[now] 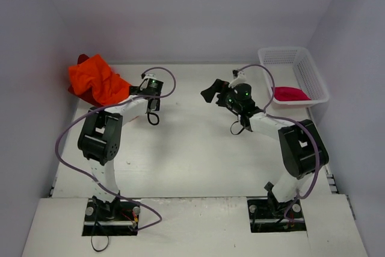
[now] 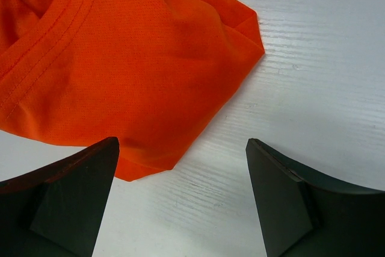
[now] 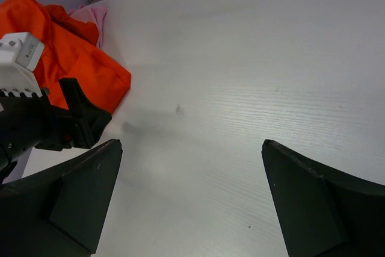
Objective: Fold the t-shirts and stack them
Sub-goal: Put the neatly folded tshirt into the corner of the board with the left arm
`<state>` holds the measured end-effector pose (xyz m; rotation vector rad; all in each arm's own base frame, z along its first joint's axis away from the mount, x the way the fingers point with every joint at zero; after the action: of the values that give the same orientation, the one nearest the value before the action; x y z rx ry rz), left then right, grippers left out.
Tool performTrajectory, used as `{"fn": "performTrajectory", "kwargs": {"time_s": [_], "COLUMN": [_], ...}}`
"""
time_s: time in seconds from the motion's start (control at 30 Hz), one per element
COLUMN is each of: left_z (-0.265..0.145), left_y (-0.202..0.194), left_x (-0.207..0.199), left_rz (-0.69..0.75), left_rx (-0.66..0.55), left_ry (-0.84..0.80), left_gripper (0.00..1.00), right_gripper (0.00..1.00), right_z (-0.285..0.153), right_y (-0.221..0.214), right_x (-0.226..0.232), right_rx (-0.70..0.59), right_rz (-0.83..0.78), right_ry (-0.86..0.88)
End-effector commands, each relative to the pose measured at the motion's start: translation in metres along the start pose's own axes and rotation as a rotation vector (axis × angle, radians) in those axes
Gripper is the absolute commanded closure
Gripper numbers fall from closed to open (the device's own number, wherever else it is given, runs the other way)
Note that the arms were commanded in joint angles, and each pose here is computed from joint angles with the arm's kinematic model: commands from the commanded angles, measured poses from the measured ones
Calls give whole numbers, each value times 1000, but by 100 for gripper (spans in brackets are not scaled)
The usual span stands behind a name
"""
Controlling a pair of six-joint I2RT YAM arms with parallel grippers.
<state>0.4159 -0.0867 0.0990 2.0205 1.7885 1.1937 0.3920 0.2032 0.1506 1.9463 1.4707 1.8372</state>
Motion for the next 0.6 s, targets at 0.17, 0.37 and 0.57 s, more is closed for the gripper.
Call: {"fn": "performTrajectory", "kwargs": {"time_s": [0.17, 0.37, 0.57], "left_z": [-9, -5, 1], "left_y": [26, 30, 24], "left_x": [7, 6, 7], "left_rz": [-63, -42, -59], "left_rx": [-3, 41, 89], "left_ry": [33, 43, 28], "left_gripper": [19, 19, 19], "right_gripper": [1, 1, 1], "right_z": [-22, -27, -35], "right_y": [45, 48, 54], "right_x": [43, 43, 43], "right_rx": [-142, -151, -169], "right_rz": [-30, -30, -28], "right_ry": [137, 136, 134]}}
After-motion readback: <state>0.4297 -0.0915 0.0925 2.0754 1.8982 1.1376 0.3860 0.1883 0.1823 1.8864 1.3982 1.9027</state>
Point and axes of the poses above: each gripper's point midway between its finger pads, its own z axis out along the fingers, its own x axis along the line the jaws close on, y = z × x, the point moved 5 cm from there along -z, back along the fingers, and after that the axes turned 11 degrees about z, right-handed, at the moved point
